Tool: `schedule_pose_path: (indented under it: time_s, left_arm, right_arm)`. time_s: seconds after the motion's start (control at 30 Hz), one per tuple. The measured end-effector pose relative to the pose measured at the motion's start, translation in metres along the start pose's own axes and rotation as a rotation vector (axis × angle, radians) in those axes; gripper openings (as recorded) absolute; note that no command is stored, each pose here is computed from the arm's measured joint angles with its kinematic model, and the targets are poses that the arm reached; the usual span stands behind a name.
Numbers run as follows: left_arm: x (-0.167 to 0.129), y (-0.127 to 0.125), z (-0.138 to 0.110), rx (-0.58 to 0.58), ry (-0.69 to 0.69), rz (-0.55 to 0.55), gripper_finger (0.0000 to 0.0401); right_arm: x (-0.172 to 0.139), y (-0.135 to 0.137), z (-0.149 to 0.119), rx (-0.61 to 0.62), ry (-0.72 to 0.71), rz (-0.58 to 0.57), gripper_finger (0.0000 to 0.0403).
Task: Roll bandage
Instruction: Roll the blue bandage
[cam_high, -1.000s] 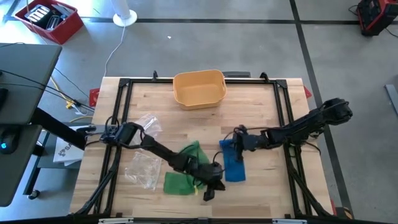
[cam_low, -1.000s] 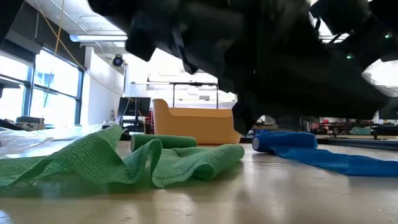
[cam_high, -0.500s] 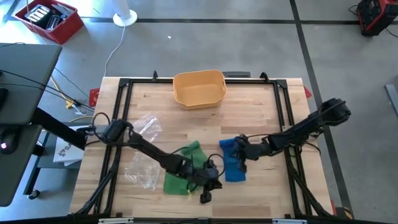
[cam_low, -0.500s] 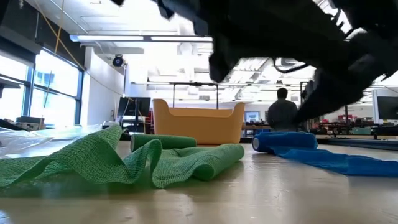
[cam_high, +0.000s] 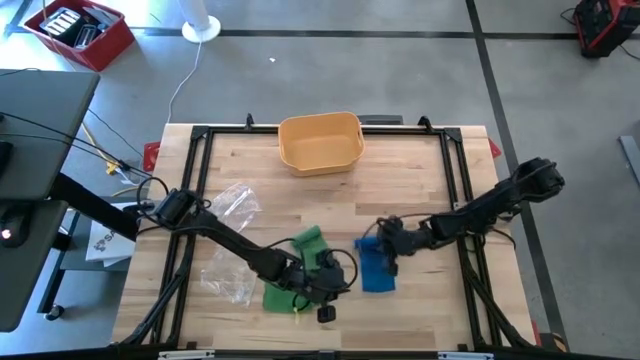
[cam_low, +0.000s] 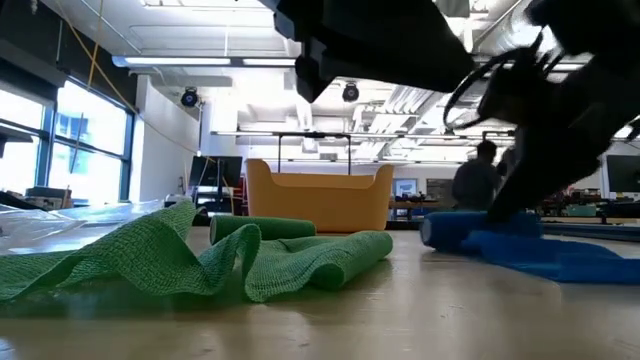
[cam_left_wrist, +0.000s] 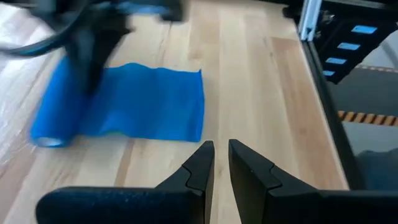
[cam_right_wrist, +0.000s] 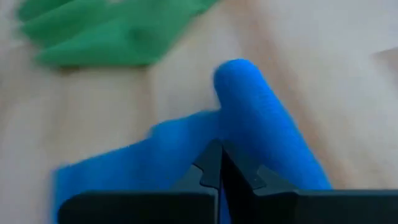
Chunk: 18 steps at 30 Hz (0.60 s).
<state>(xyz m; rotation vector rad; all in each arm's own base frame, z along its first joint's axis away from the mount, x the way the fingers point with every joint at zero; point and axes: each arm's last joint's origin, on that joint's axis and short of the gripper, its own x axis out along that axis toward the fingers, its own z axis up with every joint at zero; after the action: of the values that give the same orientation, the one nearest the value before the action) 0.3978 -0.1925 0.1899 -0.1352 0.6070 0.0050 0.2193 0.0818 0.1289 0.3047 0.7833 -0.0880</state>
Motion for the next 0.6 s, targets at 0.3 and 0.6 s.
schedule_pose_path:
  time_s: [0.3,0.6]
  left_arm:
    - [-0.003,-0.007,-0.005,0.018,0.011,0.003,0.0044]
    - [-0.009,-0.019,-0.011,0.035,-0.004,0.035,0.0044]
  right_arm:
    - [-0.003,0.009,0.007,0.035,-0.155,-0.197,0.0000]
    - [-0.014,0.060,-0.016,0.012,-0.049,0.140,0.0000]
